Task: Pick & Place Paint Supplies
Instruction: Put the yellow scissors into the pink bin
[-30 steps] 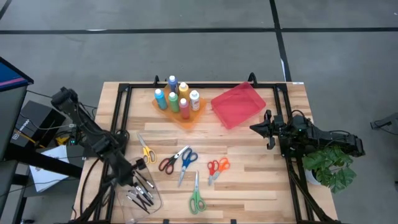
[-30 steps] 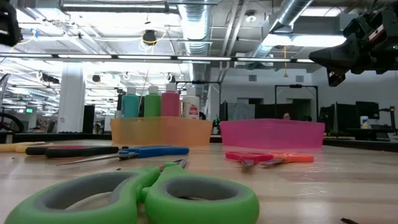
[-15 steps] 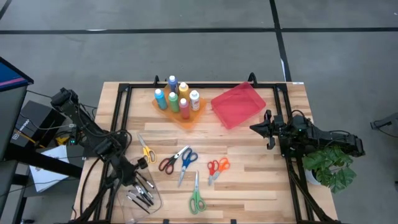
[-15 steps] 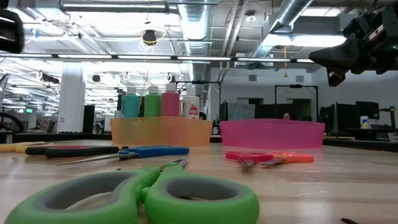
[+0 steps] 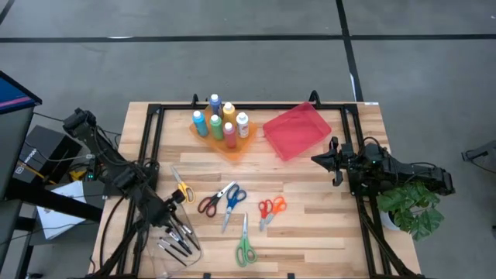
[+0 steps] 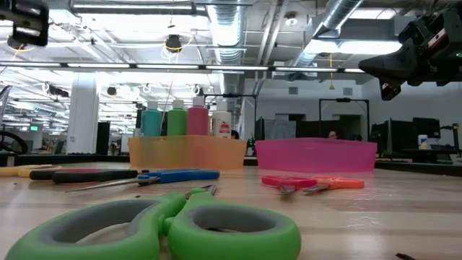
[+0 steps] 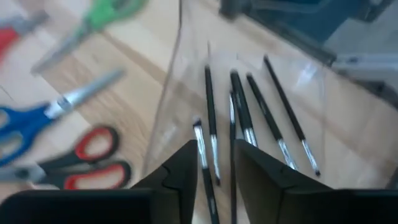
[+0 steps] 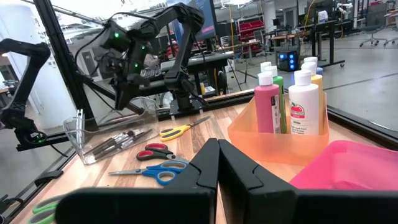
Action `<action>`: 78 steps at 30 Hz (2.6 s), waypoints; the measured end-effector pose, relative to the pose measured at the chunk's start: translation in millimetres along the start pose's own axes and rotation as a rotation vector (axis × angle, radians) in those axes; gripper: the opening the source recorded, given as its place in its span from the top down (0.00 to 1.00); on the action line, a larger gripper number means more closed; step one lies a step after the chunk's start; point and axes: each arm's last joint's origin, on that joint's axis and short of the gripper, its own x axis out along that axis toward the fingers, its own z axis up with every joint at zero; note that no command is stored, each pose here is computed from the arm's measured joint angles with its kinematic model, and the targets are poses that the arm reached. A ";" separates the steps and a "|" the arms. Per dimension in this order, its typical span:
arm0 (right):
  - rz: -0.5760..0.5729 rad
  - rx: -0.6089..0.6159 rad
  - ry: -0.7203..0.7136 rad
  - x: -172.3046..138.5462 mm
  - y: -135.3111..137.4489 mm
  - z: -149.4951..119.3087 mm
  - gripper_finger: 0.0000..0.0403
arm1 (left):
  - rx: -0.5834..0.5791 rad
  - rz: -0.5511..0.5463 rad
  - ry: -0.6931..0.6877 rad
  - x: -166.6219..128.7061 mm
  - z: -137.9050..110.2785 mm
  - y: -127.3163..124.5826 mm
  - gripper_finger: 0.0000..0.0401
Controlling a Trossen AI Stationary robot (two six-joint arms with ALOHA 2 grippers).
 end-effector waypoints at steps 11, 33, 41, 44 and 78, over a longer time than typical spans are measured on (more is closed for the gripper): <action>0.000 0.000 0.001 0.0 0.0 -0.1 1.00 | -0.039 0.602 -0.530 -55.9 41.6 21.7 0.71; 0.000 0.000 0.000 0.0 0.0 -0.1 1.00 | -0.580 0.489 0.188 -41.7 15.1 166.1 0.88; 0.000 0.000 0.001 0.0 0.0 -0.2 1.00 | -0.840 0.487 0.261 -41.2 1.9 188.7 0.84; 0.000 0.000 0.001 0.0 0.0 0.0 1.00 | -0.863 0.368 0.346 -51.0 3.2 183.0 0.85; 0.000 0.000 0.000 0.2 0.0 0.1 1.00 | -2.058 0.592 0.305 -43.5 -8.1 190.8 0.99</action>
